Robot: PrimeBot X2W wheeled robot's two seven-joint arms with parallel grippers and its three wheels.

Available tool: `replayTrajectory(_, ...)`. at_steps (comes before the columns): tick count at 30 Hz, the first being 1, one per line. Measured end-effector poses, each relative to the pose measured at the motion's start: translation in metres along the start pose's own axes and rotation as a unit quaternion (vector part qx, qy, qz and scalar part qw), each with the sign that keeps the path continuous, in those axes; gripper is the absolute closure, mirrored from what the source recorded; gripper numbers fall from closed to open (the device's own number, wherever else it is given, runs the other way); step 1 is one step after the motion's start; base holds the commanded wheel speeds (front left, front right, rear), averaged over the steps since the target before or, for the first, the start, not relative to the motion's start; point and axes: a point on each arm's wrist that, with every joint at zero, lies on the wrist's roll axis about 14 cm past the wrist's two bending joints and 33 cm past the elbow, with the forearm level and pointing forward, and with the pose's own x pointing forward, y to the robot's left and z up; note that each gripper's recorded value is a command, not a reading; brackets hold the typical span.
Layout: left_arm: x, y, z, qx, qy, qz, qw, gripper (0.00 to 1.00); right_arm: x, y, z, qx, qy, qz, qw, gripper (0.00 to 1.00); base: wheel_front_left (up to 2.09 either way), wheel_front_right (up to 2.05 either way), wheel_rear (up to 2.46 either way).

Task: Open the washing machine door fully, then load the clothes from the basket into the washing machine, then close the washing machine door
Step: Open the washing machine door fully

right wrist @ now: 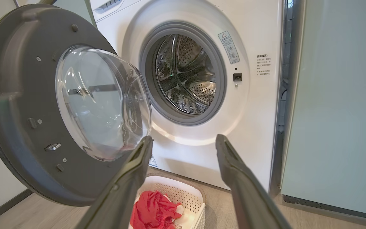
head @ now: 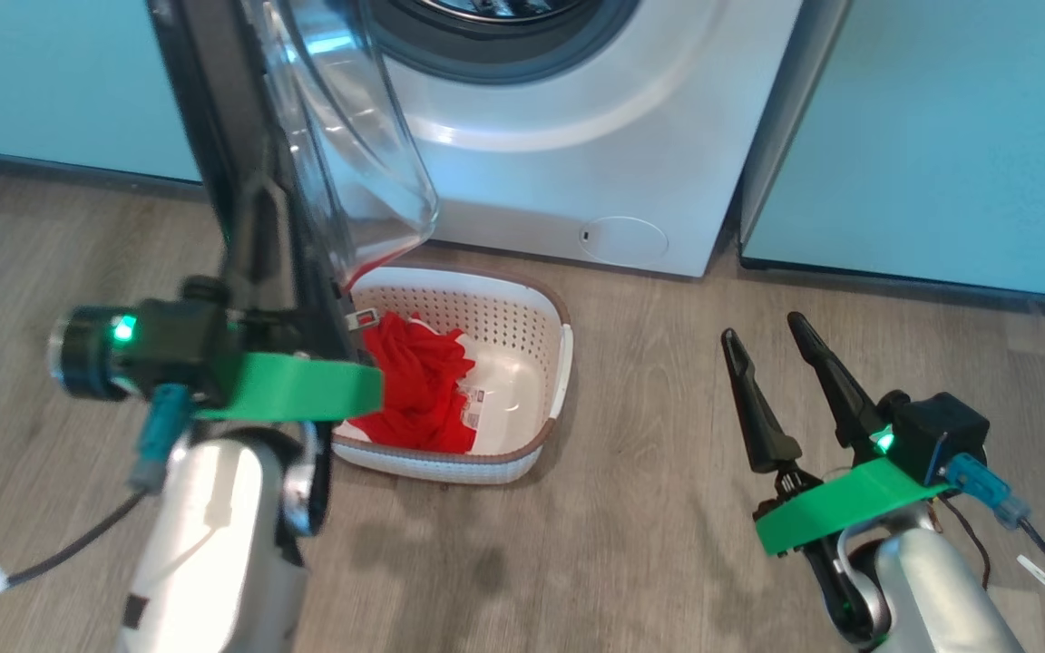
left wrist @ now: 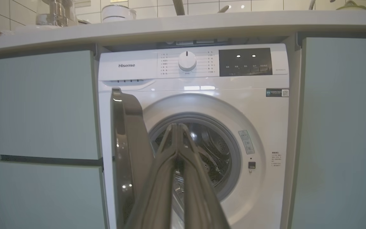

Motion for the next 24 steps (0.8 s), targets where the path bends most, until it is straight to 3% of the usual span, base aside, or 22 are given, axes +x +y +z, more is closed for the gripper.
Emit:
replayTrajectory(9, -0.028, -0.035, -0.083, -0.054, 0.136, -0.041, 0.988, 1.0, -0.001, -0.017, -0.006, 0.001, 0.007, -0.023, 1.0, 0.0, 0.0, 0.0, 0.0)
replayTrajectory(15, -0.045, -0.026, -0.123, -0.053, 0.201, -0.026, 0.978, 1.0, -0.001, -0.02, -0.01, 0.003, 0.013, -0.027, 1.0, 0.0, 0.0, 0.0, 0.0)
replayTrajectory(24, -0.048, -0.004, -0.132, -0.042, 0.215, 0.006, 0.976, 1.0, 0.003, -0.017, -0.014, 0.006, 0.017, -0.021, 1.0, 0.0, 0.0, 0.0, 0.0)
